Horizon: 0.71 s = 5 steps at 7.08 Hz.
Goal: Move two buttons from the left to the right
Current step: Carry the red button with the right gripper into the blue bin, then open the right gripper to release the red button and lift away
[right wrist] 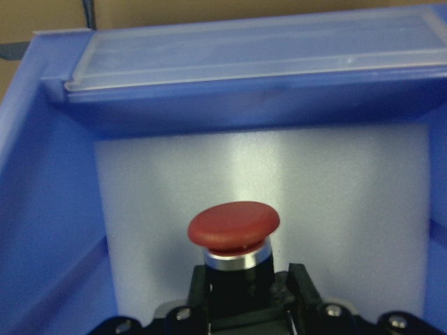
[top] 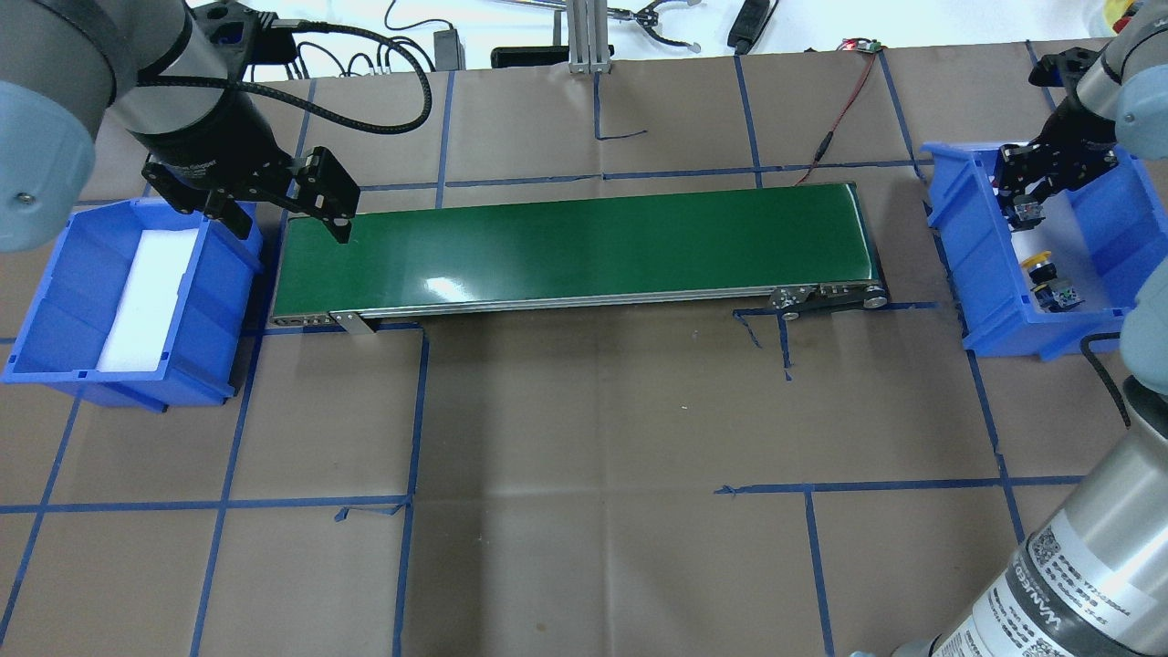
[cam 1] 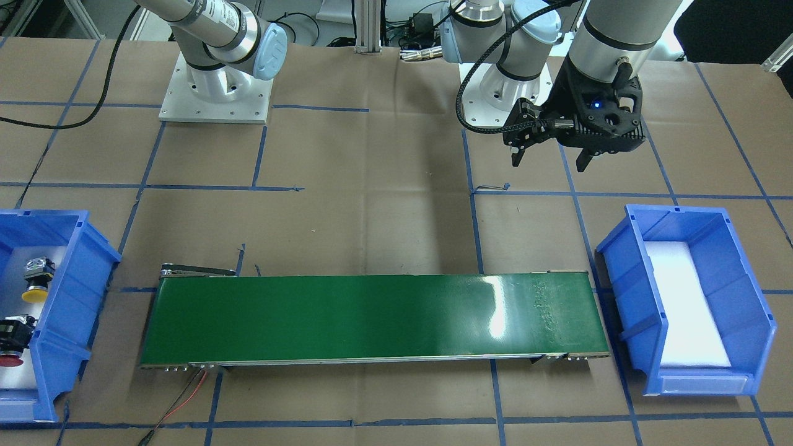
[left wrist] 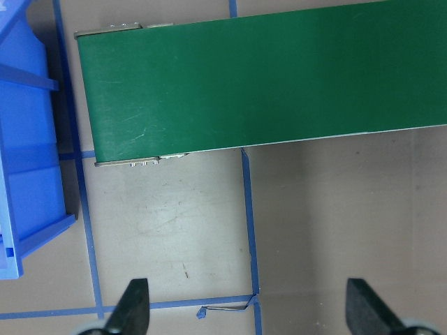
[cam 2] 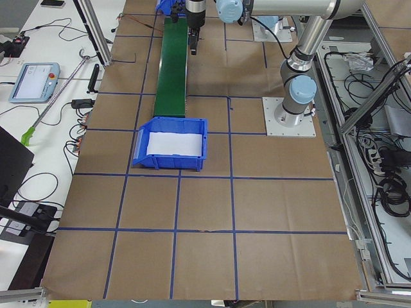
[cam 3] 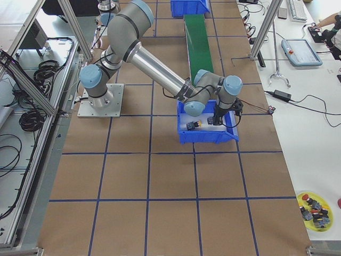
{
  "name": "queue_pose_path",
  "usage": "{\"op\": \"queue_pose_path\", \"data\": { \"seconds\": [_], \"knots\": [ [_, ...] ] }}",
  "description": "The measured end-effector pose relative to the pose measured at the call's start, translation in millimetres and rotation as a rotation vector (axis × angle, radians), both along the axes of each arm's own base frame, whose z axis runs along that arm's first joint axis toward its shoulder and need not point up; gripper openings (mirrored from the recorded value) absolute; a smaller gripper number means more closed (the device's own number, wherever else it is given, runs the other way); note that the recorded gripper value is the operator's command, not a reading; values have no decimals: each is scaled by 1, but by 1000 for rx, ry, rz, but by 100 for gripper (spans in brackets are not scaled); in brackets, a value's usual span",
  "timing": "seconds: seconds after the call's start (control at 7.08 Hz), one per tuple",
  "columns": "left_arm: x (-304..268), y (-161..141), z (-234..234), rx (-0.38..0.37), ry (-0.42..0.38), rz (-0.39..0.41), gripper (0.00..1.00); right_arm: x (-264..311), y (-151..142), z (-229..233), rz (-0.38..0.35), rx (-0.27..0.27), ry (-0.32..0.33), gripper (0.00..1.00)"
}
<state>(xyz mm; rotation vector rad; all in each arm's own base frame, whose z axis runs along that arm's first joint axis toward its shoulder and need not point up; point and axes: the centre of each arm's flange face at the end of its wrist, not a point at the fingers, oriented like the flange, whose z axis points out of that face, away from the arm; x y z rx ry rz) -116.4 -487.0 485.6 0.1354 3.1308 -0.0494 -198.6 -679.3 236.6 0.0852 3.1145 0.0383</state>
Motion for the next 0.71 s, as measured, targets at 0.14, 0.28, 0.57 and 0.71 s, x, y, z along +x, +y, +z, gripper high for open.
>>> {"op": "queue_pose_path", "data": {
  "seconds": [0.14,0.28,0.57,0.71],
  "knots": [
    [0,0,0,0,0,0,100,-1,-2,0,-1,-14,4,99],
    [0,0,-1,1,0,0,100,-2,-5,2,-1,-39,14,99],
    [0,0,-1,3,0,-1,100,-3,-7,5,-1,-61,26,99],
    [0,0,-2,4,0,-1,100,-3,-7,10,0,-67,29,99]
  ]
}}
